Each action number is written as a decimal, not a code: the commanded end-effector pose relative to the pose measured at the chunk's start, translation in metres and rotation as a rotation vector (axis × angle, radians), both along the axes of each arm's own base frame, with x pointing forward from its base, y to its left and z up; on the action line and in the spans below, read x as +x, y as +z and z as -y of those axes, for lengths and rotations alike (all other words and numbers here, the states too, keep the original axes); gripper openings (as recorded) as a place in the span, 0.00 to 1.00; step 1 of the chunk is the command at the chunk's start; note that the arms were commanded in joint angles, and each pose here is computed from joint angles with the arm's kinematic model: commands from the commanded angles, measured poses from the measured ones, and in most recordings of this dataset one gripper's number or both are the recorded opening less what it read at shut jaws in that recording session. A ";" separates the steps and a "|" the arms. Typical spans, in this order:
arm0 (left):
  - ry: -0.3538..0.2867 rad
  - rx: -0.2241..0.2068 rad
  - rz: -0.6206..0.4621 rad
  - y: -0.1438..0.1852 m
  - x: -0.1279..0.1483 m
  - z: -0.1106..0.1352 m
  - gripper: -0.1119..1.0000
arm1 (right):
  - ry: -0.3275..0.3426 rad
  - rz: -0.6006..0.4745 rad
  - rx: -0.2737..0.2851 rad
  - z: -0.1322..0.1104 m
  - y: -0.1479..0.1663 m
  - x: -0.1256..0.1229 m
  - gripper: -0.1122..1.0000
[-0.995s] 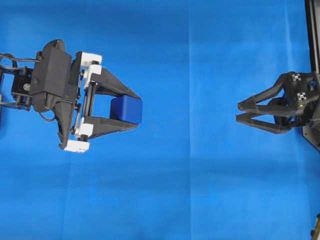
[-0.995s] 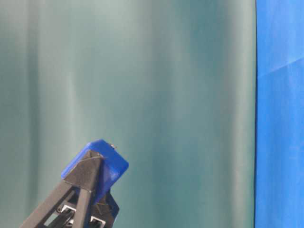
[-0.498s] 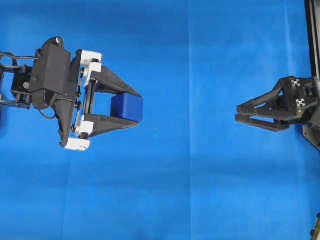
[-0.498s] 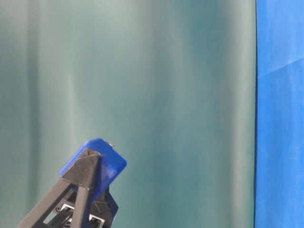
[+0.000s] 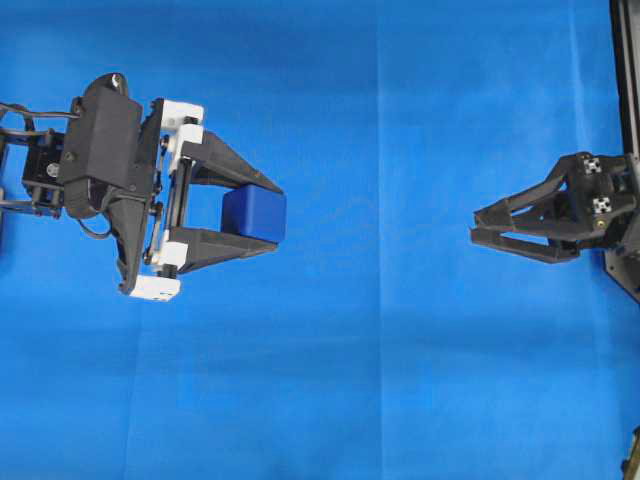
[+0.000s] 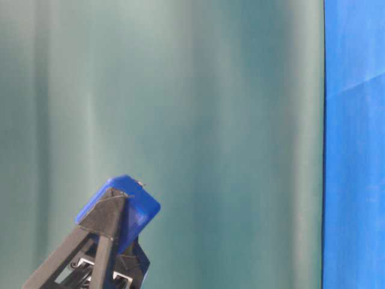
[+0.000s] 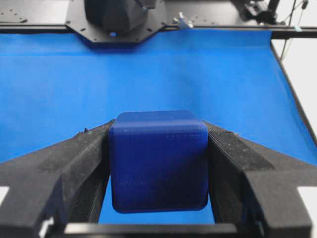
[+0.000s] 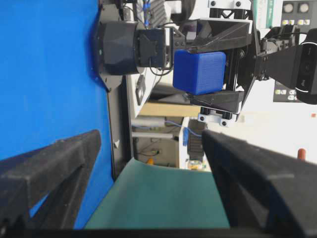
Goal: Handover the blue block to the right arm after grasping it with the left arm, then place it in the designated position.
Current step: 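Rotate the right gripper and move it toward the held cube, then reach the right gripper over the cube and close on it, then open the left gripper and pull the right gripper away with cube, then carry the cube with the right gripper toward the right side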
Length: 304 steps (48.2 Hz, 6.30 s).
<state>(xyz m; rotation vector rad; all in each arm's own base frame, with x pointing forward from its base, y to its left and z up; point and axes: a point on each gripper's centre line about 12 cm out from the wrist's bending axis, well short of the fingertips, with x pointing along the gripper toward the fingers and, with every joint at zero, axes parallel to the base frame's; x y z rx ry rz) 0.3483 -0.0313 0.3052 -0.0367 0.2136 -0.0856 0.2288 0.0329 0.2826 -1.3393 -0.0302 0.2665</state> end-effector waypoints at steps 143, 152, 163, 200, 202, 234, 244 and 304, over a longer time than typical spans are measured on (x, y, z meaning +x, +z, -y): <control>0.000 -0.022 0.013 0.007 -0.001 0.001 0.54 | -0.077 -0.051 -0.009 0.009 0.043 0.199 0.50; -0.001 -0.016 0.015 0.008 -0.001 0.002 0.54 | -0.091 -0.064 -0.010 0.010 0.041 0.199 0.50; 0.001 -0.023 0.016 0.008 -0.002 0.001 0.54 | -0.102 -0.076 -0.009 0.012 0.040 0.199 0.50; 0.004 -0.019 0.046 0.011 -0.002 -0.001 0.91 | -0.106 -0.083 0.012 0.011 0.039 0.194 0.50; 0.004 -0.019 0.046 0.011 -0.003 -0.001 0.91 | -0.107 -0.084 0.017 0.011 0.039 0.192 0.50; 0.003 -0.016 0.059 0.008 -0.034 -0.003 0.91 | -0.165 -0.088 0.026 0.019 0.046 0.097 0.50; 0.008 -0.017 0.071 0.010 -0.044 -0.006 0.91 | -0.200 -0.096 0.021 0.022 0.048 0.079 0.50; 0.007 -0.014 0.077 0.011 -0.041 -0.006 0.90 | -0.422 -0.235 1.286 0.023 0.052 0.073 0.50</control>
